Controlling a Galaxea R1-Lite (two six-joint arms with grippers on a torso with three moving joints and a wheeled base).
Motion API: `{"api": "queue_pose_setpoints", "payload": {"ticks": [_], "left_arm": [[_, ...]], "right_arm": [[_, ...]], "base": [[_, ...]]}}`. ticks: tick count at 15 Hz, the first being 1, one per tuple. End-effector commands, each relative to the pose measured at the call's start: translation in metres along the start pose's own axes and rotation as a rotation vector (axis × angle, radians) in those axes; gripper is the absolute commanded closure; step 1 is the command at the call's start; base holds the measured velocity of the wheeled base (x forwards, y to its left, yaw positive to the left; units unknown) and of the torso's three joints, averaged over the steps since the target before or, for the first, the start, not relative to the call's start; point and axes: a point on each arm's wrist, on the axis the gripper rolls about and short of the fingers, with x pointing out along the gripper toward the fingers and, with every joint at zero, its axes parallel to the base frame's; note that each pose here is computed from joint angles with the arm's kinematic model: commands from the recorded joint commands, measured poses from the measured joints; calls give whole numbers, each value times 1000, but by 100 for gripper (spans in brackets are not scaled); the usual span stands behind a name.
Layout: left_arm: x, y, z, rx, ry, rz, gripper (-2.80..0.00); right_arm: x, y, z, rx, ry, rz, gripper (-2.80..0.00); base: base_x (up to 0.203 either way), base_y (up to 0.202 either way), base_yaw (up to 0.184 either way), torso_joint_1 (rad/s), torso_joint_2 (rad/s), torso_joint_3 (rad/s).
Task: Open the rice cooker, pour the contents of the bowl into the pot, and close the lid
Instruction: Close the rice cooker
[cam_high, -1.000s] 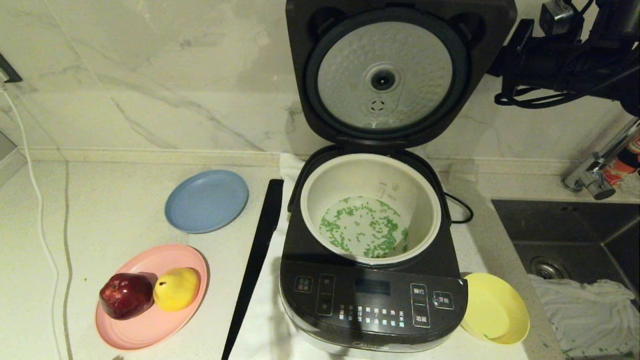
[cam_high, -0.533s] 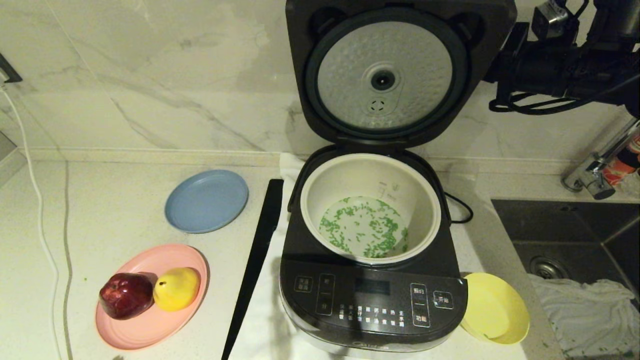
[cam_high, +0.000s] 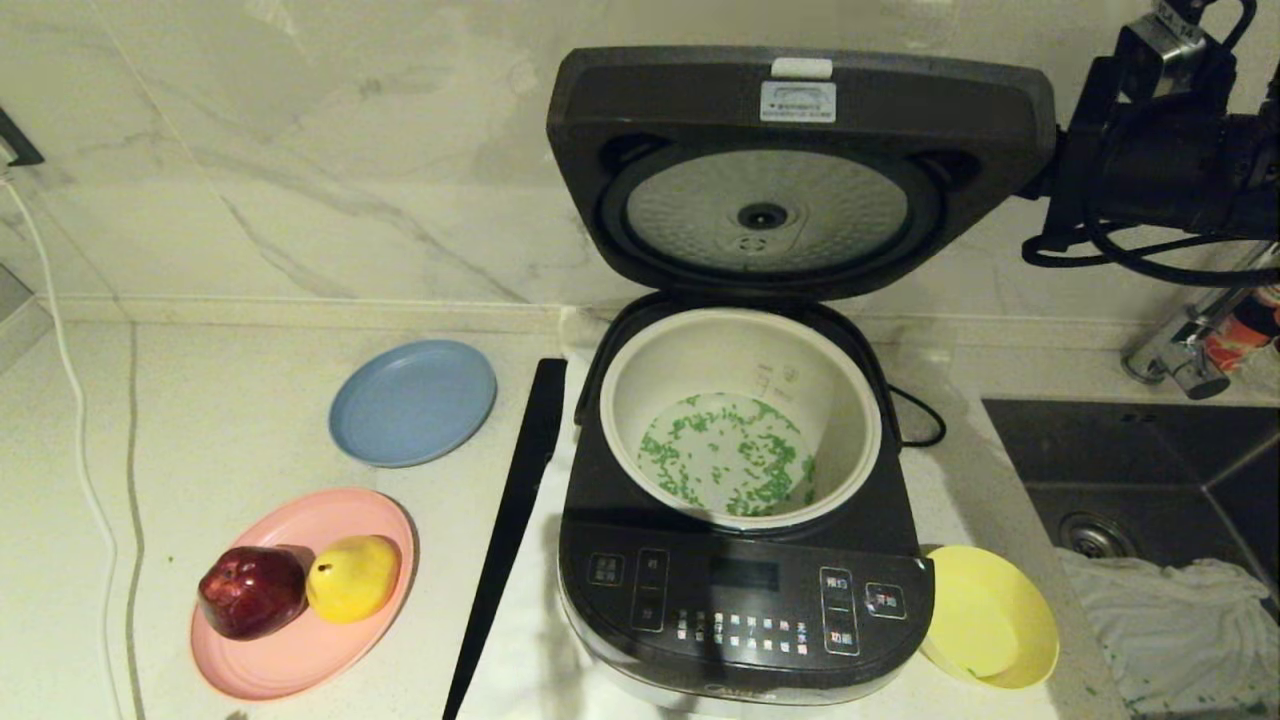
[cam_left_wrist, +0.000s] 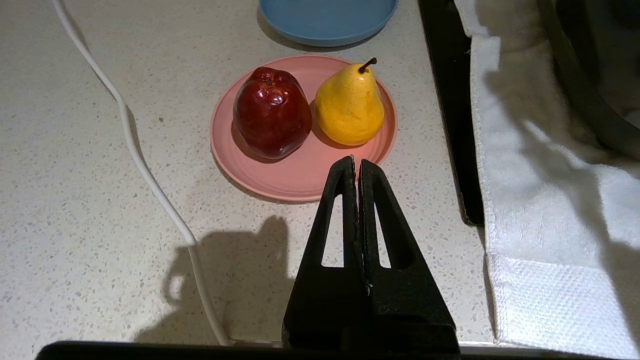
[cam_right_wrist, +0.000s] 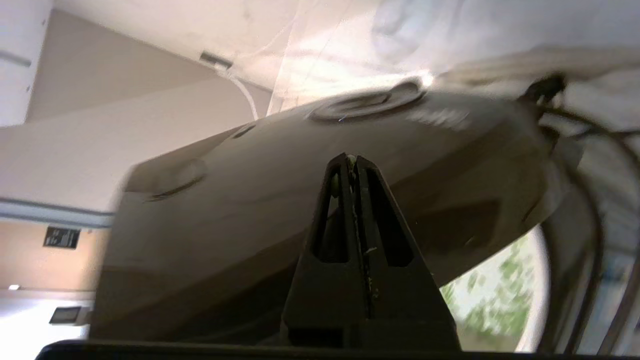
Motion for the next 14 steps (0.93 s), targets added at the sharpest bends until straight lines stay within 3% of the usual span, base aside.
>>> {"api": "queue_pose_setpoints", "payload": {"ticks": [1, 9, 14], "left_arm": [[0, 0, 0, 1, 1, 0, 0], [0, 0, 0, 1, 1, 0, 0], [0, 0, 0, 1, 1, 0, 0]], "right_arm": [[-21, 17, -16, 4, 18, 18, 0], [-45, 7, -84, 59, 142, 14, 0], [-47, -11, -133, 134, 278, -16, 0]], "base": [[0, 0, 0, 0, 0, 0], [0, 0, 0, 0, 0, 0], [0, 0, 0, 0, 0, 0]]}}
